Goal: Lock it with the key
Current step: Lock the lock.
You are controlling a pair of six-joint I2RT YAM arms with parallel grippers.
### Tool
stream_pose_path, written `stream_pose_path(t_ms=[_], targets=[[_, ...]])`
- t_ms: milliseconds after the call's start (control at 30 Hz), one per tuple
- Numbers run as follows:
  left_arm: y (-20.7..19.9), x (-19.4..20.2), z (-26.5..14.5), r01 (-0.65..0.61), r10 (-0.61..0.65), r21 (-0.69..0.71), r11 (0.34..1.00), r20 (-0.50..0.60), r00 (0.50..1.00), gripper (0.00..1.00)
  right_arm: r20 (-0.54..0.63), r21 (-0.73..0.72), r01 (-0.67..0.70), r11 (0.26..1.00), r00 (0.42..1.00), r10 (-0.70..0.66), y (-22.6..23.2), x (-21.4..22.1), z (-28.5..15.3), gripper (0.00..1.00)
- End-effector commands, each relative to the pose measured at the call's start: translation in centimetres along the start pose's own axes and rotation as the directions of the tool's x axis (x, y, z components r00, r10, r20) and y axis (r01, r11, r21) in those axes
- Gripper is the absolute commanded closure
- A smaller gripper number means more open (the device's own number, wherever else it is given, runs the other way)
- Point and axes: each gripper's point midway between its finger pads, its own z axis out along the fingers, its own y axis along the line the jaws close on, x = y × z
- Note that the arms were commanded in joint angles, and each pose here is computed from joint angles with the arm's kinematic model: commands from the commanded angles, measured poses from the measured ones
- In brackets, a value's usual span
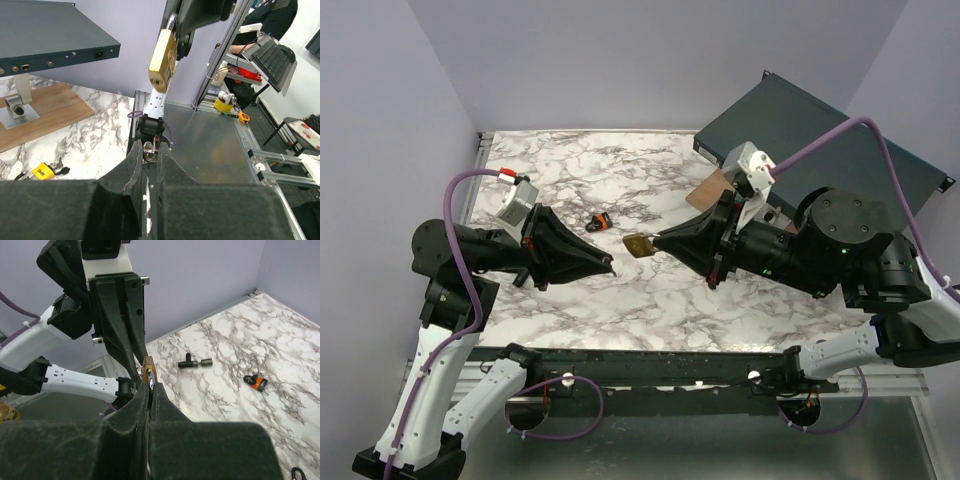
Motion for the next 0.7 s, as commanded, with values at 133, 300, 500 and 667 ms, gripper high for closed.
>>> stream_pose_path(t_ms=[133,300,500,667], targets=[[3.6,1.0,-0.4,0.047,-0.048,-0.177,0.983,-0.003,0.999,1.0,0.025,0.128,0.014,0.992,1.0,-0.017,-2.1,-0.6,0.4,0.99],[10.6,2.5,-1.7,0.219,-0.212,-0.486,0.846,0.07,0.975,1.0,-0.103,0.297,0.099,0.95,0.992,-0.071,-4.1,4.4,4.3,0.99],[16.5,5.2,-4.6,0.343,-0.299,-0.713,0.612,0.193,0.935,1.0,-0.243,0.397,0.111,0.911,0.97,-0.012,-9.2,11.1,9.3,0.99],[21.0,9.0,-6.0,0.47,-0.383,-0.77,0.431,0.315,0.868,1.0,-0.28,0.468,0.038,0.883,0.954,0.107,-15.0,16.3,12.3,0.99]])
